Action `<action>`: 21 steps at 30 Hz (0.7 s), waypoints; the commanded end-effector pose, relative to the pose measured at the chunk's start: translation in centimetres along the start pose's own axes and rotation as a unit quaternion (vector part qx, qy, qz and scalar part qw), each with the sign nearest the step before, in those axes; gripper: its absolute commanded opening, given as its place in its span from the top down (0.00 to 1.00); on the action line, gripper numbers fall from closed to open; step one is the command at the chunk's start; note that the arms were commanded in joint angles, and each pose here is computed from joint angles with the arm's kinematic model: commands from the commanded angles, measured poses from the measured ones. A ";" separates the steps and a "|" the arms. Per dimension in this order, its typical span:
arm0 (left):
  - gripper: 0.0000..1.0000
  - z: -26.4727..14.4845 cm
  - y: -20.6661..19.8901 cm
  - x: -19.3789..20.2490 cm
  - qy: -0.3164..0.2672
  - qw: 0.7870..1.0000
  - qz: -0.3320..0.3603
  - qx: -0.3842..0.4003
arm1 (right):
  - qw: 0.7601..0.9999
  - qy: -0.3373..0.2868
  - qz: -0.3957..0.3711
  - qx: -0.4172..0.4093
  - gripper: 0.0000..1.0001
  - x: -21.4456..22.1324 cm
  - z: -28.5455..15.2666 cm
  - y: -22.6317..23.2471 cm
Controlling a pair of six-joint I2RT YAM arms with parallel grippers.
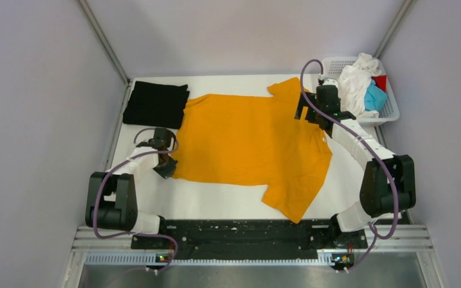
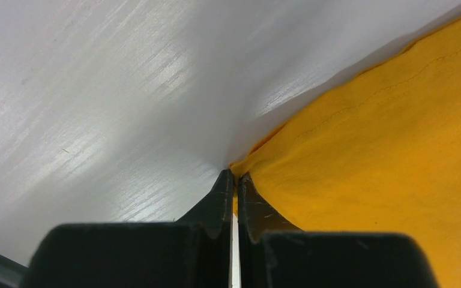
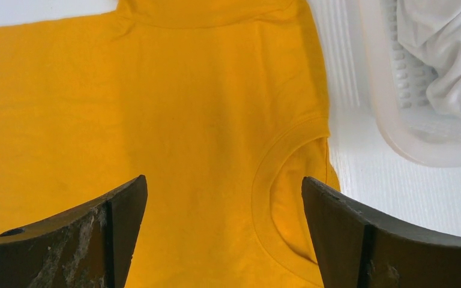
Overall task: Fold and stack the t-shirts
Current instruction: Grab the side of the flattened tshirt closest away from the robot with both arms
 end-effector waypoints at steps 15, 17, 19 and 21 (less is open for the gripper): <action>1.00 -1.5 3.3 3.2 0.060 0.997 0.045 -0.001 | 0.960 0.274 -0.049 0.024 0.09 18.4 -16.0 1.9; 1.00 -1.4 2.9 3.5 0.068 0.997 0.047 0.011 | 0.951 0.308 -0.022 0.016 0.14 21.2 -17.4 2.0; 1.00 -1.4 2.4 3.4 0.069 0.996 0.051 0.020 | 0.942 0.335 0.001 0.006 0.19 23.6 -18.5 2.2; 1.00 -1.4 2.1 3.2 0.067 0.996 0.053 0.024 | 0.937 0.349 0.009 0.000 0.23 25.3 -19.1 2.1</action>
Point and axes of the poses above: each gripper's point midway between its finger pads, its own z axis out along the fingers, its own y axis along the line the jaws close on, x = y × z, the point moved 2 cm from there along -z, back along the fingers, and after that the axes turned 2 degrees about -z, right-handed, at the moved point
